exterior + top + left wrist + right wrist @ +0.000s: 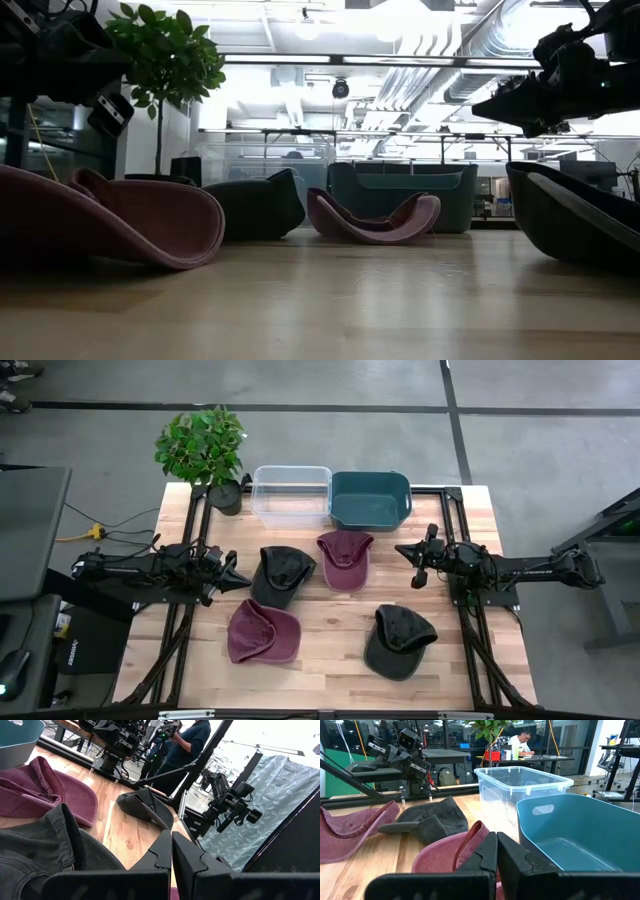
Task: Pick & Place hat
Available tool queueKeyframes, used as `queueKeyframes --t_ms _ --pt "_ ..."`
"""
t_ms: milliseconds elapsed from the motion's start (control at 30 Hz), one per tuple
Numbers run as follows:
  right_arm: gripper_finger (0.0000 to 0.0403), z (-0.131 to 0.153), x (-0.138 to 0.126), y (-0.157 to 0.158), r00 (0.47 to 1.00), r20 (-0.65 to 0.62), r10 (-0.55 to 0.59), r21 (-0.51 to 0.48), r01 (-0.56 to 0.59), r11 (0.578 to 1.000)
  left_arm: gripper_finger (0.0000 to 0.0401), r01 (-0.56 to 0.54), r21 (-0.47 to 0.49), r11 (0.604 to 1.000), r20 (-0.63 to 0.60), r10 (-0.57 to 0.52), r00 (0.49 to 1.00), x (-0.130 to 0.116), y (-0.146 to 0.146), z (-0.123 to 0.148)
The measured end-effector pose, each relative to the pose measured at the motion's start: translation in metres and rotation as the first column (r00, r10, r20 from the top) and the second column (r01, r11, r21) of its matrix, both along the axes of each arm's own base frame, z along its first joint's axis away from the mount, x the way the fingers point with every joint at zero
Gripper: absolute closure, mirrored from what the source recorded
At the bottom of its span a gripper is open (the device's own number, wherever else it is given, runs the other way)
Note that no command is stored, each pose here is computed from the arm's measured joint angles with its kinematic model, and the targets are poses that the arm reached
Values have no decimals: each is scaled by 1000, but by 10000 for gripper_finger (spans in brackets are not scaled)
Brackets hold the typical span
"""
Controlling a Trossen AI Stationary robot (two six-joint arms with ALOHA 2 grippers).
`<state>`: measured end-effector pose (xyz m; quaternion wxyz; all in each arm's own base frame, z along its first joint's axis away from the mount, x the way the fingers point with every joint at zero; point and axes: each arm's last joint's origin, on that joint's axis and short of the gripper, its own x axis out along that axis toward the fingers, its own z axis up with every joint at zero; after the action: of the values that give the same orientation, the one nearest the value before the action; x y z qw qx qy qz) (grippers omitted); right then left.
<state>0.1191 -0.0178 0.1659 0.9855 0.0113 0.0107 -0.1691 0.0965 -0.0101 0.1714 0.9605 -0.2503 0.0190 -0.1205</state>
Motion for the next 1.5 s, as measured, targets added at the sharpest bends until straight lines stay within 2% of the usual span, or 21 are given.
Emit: queueKeyframes --t_ms 200,433,667,767,967,1100,1267,1500 --pt "402 0 0 0 1000 0 0 0 0 1000 401 0 0 1000 0 0 1000 0 0 0" --pt "402 0 0 0 1000 0 0 0 0 1000 401 1 -119 993 -28 -5 1000 0 0 0" --pt "402 0 0 0 1000 -1 0 0 0 1000 401 2 -128 992 -28 -6 1000 0 0 0" --pt "402 0 0 0 1000 0 0 0 0 1000 401 2 -194 981 -43 -10 999 0 0 0" --pt "402 0 0 0 1000 0 0 0 0 1000 401 -21 -361 932 -84 -10 996 0 0 0" --pt "402 0 0 0 1000 0 0 0 0 1000 401 -66 -375 924 -88 35 996 0 2 0" --pt "402 0 0 0 1000 -1 0 0 0 1000 401 -56 -420 906 -96 16 995 0 1 0" --pt "402 0 0 0 1000 0 0 0 0 1000 401 -57 -421 905 -98 17 995 0 1 0"
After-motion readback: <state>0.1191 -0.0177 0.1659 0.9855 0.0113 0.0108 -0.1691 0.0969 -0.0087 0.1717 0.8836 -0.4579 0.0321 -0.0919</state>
